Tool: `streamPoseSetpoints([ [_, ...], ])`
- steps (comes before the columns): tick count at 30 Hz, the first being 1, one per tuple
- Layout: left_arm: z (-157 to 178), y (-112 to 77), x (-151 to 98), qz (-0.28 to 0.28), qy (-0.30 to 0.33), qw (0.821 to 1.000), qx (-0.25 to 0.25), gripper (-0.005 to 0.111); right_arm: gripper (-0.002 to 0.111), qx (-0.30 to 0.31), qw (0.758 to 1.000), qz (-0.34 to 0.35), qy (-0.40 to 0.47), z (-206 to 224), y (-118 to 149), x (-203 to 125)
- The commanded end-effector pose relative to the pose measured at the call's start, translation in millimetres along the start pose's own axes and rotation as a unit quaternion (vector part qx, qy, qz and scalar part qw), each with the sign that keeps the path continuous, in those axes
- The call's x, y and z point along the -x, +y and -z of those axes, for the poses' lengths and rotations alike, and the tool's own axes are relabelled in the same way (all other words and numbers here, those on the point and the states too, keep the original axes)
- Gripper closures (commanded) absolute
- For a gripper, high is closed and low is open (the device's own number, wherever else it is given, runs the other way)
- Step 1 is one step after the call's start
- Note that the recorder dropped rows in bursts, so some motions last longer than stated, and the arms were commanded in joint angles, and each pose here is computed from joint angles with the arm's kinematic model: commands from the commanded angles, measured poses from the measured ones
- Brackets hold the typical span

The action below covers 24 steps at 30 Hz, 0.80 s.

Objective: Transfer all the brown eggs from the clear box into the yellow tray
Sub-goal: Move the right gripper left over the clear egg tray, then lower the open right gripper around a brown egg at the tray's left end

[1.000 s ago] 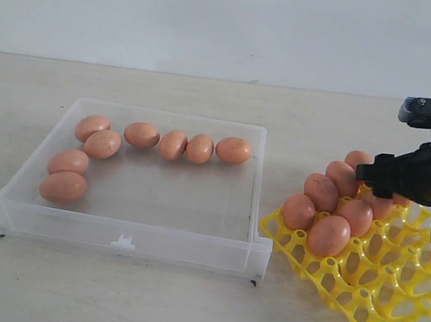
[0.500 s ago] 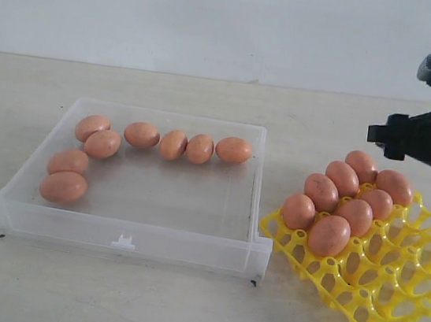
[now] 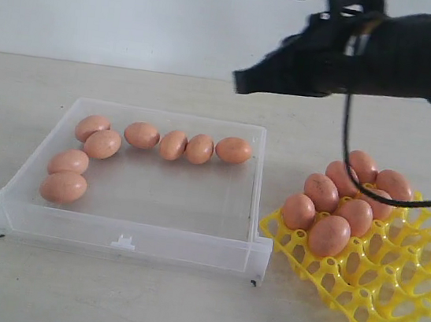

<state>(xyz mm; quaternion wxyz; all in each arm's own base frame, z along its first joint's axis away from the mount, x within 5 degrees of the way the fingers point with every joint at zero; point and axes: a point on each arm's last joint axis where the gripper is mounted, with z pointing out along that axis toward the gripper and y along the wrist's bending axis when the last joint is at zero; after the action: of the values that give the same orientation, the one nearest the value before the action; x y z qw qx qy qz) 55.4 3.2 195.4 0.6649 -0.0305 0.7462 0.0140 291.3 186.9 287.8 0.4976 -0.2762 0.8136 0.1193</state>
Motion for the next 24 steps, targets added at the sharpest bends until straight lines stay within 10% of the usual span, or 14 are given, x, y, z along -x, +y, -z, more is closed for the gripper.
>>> streamPoseSetpoints([
  [1, 0, 0.1, -1, -0.002, 0.000, 1.000, 0.001, 0.111, 0.108, 0.054, 0.996, 0.061, 0.048, -36, 48, 21],
  [7, 0, 0.1, -1, -0.002, 0.000, 1.000, 0.001, 0.111, 0.098, 0.089, 0.981, 0.120, 0.126, -90, 93, 37],
  [14, 0, 0.1, -1, -0.002, 0.000, 1.000, 0.001, 0.111, 0.050, 0.125, 0.962, 0.202, 0.137, -125, 139, 39],
  [24, 0, 0.1, -1, -0.002, 0.000, 1.000, 0.001, 0.111, 0.049, 0.195, 0.874, 0.402, 0.191, -144, 172, 4],
])
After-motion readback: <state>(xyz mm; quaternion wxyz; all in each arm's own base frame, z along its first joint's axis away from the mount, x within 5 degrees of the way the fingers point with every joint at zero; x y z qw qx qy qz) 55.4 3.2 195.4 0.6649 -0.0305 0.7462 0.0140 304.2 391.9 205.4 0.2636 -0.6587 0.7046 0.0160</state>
